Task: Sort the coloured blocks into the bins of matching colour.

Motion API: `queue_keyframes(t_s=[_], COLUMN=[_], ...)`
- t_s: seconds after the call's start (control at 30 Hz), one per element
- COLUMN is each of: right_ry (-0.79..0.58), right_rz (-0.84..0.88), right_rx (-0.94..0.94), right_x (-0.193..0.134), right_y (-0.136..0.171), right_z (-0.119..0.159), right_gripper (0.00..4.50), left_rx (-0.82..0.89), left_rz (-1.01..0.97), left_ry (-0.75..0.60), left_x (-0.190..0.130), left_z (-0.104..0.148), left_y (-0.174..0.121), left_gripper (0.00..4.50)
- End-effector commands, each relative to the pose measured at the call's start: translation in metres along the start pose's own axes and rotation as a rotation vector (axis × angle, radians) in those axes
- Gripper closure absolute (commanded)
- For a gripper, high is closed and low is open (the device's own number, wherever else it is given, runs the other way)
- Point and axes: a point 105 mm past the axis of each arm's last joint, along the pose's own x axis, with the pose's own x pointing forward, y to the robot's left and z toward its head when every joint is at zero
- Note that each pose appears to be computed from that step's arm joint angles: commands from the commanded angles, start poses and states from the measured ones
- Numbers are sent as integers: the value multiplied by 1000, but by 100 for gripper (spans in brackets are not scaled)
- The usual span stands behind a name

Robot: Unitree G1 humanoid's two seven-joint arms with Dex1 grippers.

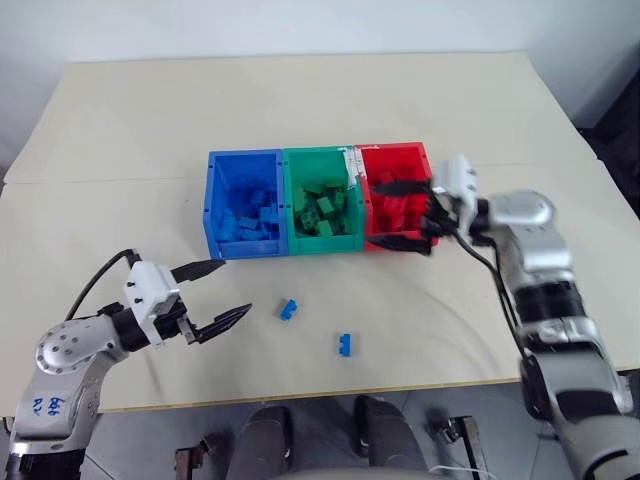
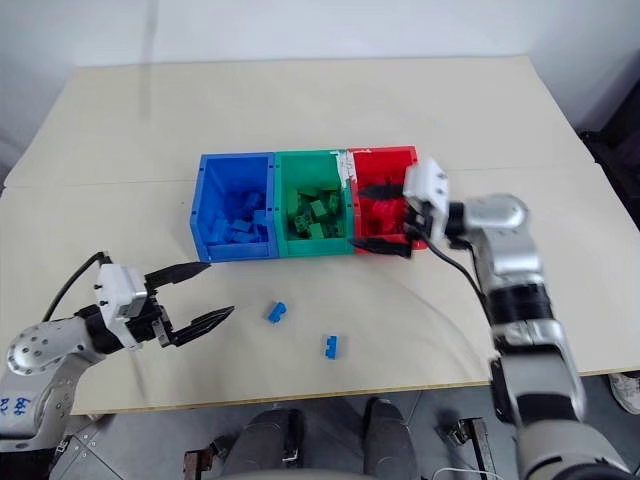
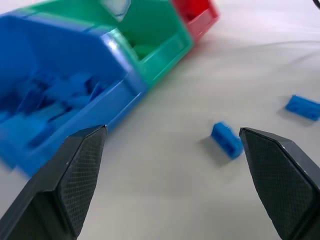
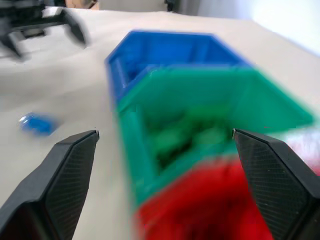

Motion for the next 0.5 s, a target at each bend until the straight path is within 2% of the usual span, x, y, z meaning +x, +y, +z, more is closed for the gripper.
queue_keyframes(t_s=[0.03,0.3,0.5], right_ry=[-17,130,122], right_rz=[-81,-254,-263], right_rx=[-59,5,9], right_x=[-47,-117,-112], right_y=[11,43,51], right_z=[10,-18,-17], right_gripper=[4,4,4], left_rx=[21,44,45], left_rz=[-80,-219,-189], left_ry=[9,-51,-46], left_x=[7,19,14], left_z=[1,7,9], left_y=[-2,-3,2], left_gripper=[0,0,0])
